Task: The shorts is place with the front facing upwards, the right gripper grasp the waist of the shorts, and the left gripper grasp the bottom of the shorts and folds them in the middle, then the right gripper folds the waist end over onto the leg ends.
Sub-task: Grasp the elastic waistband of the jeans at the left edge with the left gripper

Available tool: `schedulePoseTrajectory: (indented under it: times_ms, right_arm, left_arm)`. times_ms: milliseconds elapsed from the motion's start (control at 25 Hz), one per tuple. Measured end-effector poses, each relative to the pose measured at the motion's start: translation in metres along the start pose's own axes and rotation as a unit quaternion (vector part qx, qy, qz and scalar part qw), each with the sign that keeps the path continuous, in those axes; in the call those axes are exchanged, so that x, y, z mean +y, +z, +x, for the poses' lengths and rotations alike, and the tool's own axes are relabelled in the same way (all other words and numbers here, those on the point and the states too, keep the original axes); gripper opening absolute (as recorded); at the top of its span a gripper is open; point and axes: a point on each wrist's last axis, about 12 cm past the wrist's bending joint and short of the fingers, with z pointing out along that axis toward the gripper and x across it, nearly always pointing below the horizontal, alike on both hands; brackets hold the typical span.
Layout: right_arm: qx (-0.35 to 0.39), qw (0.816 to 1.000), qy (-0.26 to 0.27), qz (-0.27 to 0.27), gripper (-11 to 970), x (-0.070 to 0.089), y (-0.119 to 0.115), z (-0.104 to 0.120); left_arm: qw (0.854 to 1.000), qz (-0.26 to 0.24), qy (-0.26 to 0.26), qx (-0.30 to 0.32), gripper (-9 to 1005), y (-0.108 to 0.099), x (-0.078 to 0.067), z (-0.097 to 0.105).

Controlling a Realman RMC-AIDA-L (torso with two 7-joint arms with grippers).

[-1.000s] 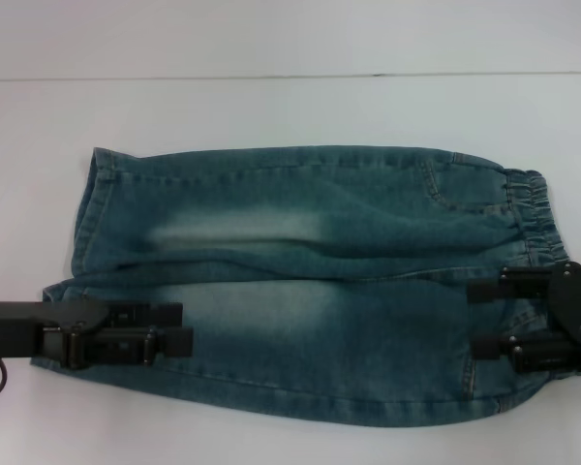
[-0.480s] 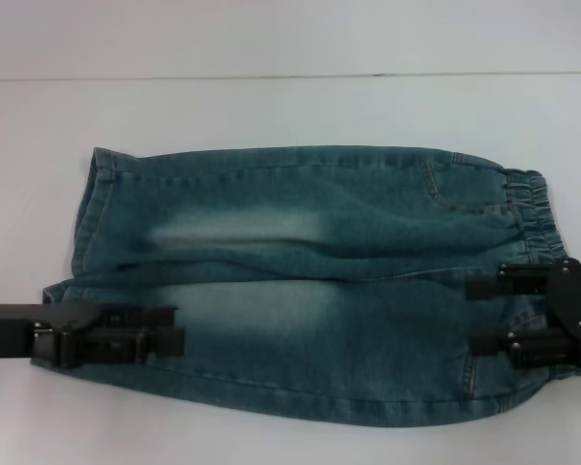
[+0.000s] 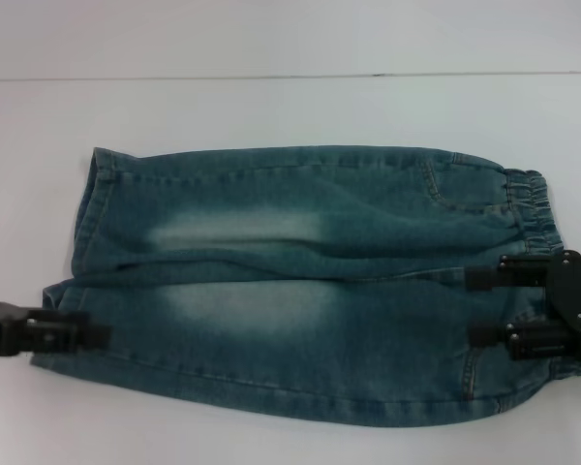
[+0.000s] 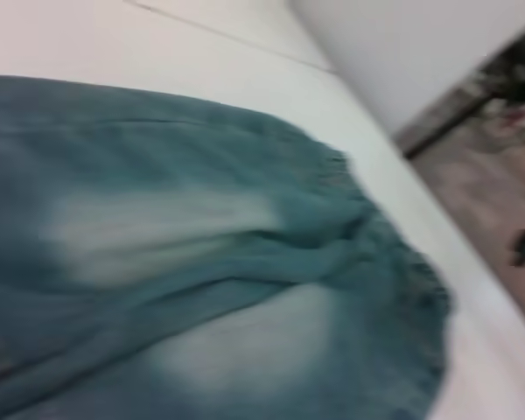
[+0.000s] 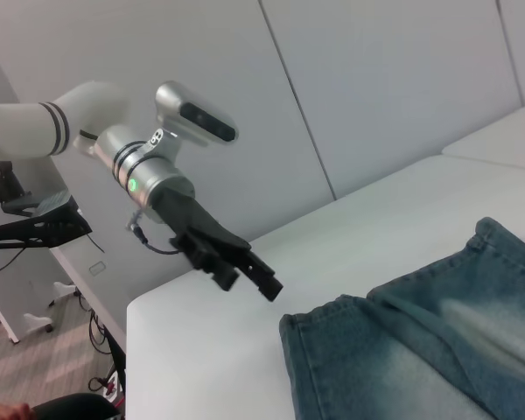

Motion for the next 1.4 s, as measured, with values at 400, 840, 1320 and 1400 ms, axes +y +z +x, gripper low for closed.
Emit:
schedulePoseTrajectory:
  times_ms: [400,840,1320,1400]
  right_arm:
    - [0.001,1.0,-0.004,0.008,793,-0.003,0.002,-0.002]
    - [0.002,1.0,-0.003,0.009,793,-0.004,0.003,-0.002]
    - [0.001,1.0,-0.002,0.009,792,-0.003,0.003,-0.001]
    - [0.0,1.0,-0.001,0.009,793,-0.003,0.003,-0.001]
  left_arm:
    - [0.995,-0.093,-0.027,0.021,792,-0.006,0.019,-0.002]
    - [0.99,-0.134,-0.034,0.032,793,-0.006,0.029,0.0]
    - [0.989,-0.137,-0.04,0.03,792,-0.001,0.031,0.003]
    - [0.989,-0.136,-0.039,0.035,793,0.001,0.031,0.004]
